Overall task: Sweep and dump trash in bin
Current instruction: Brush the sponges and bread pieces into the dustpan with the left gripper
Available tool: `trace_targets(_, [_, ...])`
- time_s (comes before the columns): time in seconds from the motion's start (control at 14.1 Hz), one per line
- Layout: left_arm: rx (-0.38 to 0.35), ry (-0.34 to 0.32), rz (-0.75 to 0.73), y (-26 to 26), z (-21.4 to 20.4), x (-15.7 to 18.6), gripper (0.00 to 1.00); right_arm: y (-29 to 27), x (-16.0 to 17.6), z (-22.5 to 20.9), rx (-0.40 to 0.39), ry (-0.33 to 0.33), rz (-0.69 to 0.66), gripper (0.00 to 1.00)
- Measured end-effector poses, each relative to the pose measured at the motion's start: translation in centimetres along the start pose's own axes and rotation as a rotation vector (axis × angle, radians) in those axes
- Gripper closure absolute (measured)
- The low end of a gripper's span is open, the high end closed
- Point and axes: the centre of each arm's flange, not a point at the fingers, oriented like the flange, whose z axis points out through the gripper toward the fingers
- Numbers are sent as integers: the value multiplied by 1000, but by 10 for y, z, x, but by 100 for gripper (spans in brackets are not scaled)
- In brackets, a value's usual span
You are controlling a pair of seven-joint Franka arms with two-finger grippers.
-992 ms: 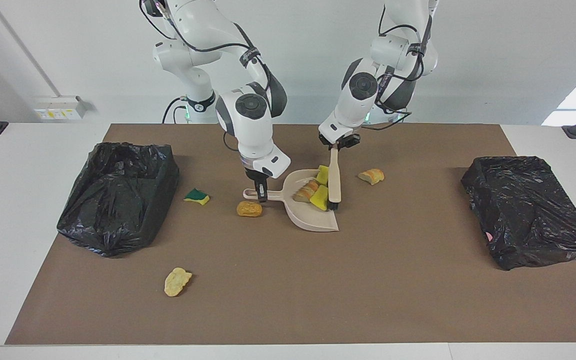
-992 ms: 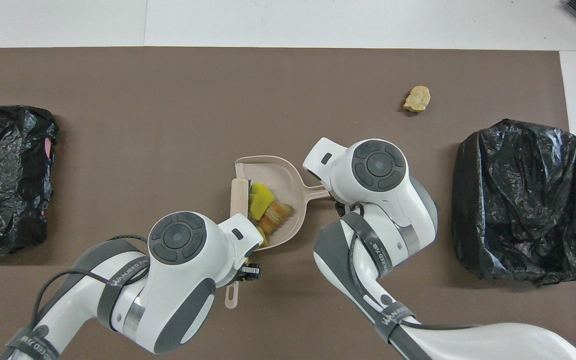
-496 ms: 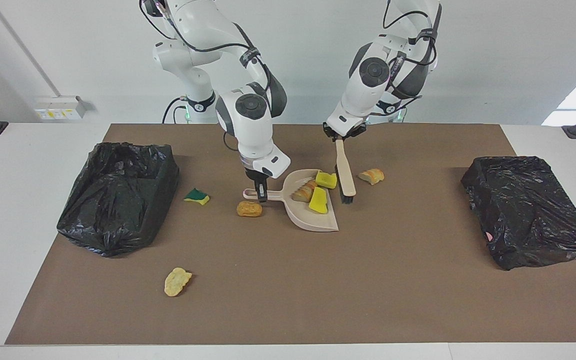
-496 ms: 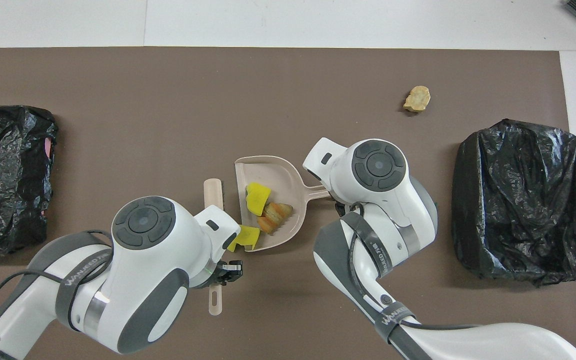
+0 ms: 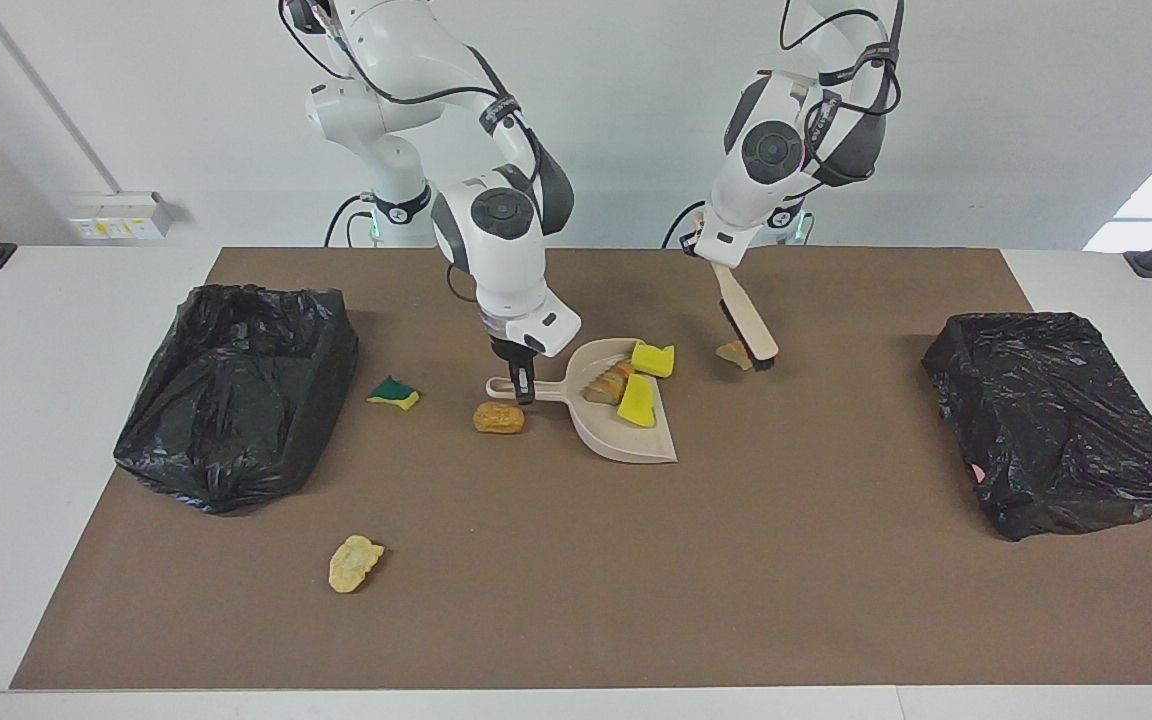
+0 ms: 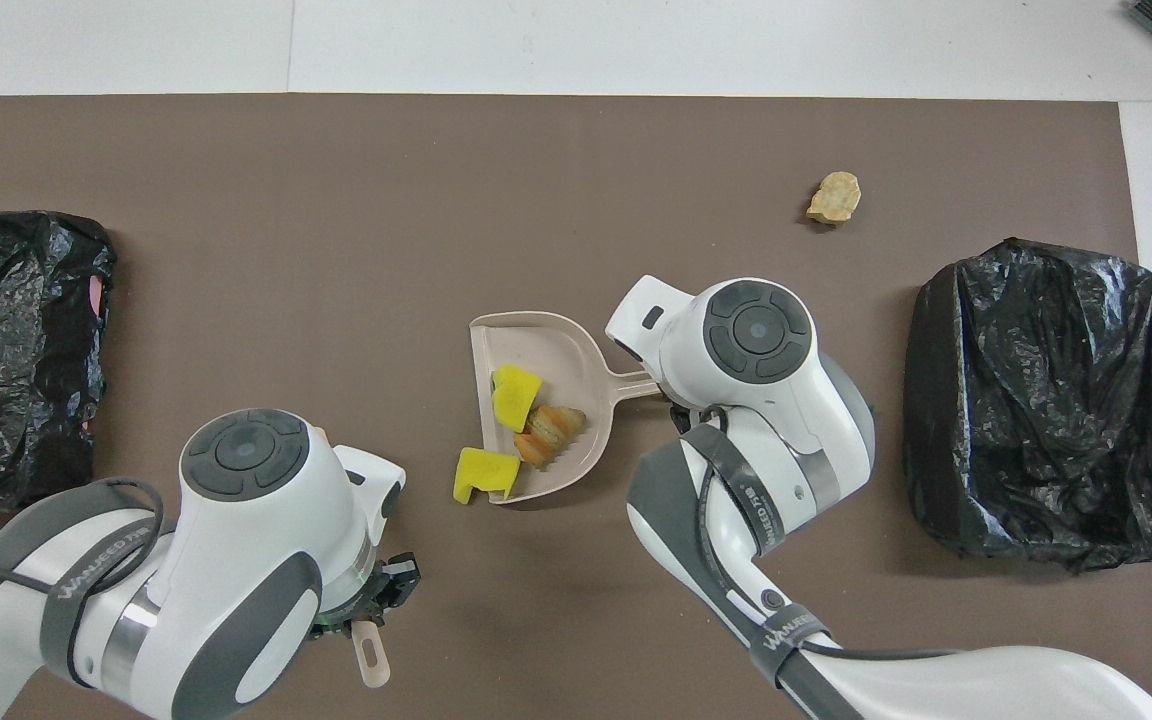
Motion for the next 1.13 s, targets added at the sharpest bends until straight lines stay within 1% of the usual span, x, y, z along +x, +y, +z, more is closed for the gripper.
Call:
trace_targets(0.21, [33, -25, -89, -27, 19, 7, 73, 0, 0, 0, 1, 0, 0, 67])
trace_targets(0.43, [53, -56, -123, -41, 44, 12, 73, -1, 0, 2, 4, -1, 0, 67])
trace_targets(0.57, [21, -20, -120, -35, 48, 16, 73, -2, 0, 3, 4, -1, -1, 67])
trace_targets(0.71, [-19, 20, -95, -18, 55, 13, 73, -2, 0, 3, 4, -1, -1, 67])
trace_targets(0.99, [-109, 74, -42, 36, 80, 7, 73, -2, 0, 3, 5, -2, -1, 67])
trace_targets(1.13, [-150, 85, -9, 53, 79, 8, 73, -2, 0, 3, 5, -2, -1, 67])
